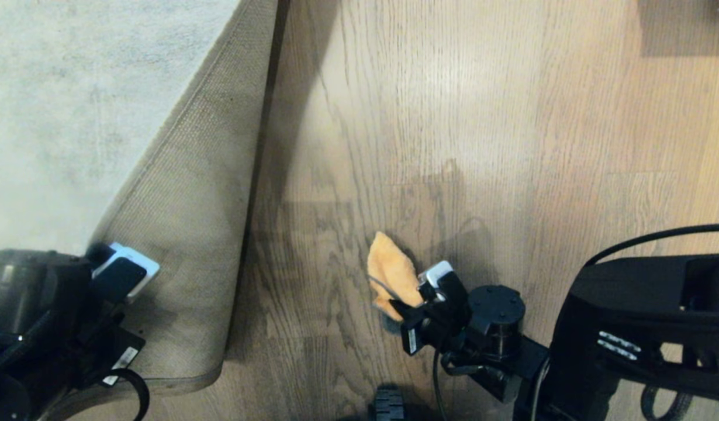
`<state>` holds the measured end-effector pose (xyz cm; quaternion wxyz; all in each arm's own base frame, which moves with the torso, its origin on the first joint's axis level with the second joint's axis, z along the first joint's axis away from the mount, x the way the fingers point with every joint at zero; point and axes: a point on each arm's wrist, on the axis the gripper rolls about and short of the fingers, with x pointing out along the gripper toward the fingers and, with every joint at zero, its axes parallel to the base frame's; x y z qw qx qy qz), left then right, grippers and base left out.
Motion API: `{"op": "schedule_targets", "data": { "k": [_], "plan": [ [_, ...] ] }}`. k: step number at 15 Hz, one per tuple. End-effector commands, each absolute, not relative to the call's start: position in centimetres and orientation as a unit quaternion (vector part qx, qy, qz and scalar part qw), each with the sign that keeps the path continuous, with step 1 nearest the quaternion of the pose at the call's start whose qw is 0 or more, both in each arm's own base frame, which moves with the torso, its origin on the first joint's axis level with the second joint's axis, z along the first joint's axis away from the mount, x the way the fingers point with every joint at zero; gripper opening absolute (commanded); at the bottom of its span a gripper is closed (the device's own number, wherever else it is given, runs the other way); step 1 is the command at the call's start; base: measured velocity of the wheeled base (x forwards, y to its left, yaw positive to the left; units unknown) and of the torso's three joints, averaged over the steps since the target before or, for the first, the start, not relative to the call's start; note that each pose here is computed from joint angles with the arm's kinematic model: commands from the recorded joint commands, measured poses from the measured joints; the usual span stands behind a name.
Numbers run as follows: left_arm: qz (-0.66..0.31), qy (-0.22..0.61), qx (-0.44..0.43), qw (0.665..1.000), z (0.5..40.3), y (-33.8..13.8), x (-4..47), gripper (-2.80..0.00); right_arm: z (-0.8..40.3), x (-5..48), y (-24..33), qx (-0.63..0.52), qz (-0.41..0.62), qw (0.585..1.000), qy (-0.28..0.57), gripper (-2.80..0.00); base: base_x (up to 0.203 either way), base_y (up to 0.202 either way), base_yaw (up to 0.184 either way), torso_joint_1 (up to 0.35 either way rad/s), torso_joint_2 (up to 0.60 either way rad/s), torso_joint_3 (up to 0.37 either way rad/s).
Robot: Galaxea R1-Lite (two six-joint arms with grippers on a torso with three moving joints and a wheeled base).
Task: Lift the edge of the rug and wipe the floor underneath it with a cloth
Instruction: Wipe the floor under the carpet with a rag
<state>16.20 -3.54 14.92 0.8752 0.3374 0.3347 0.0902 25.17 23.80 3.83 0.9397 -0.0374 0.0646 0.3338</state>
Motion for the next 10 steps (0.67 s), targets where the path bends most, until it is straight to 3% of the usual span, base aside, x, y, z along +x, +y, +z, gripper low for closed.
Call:
{"op": "schedule_targets", "data": {
  "k": [1,4,10],
  "plan": [
    [0.092,0.334,0.338,0.875,15.0,-3.5,16.2,-2.8,4.1,22.8,26.2,-0.027,0.379,0.924,0.047,-2.8,0.0,0.0,0.0,0.0,0.0,0.0],
    [0.091,0.335,0.337,0.875,14.9,-3.6,16.2,-2.8,2.5,19.8,29.0,-0.037,0.43,0.9,0.066,-2.8,0.0,0.0,0.0,0.0,0.0,0.0],
    [0.092,0.337,0.338,0.874,14.8,-3.5,16.3,-2.8,-2.1,18.5,33.9,-0.036,0.451,0.888,0.077,-2.8,0.0,0.0,0.0,0.0,0.0,0.0]
  ]
}}
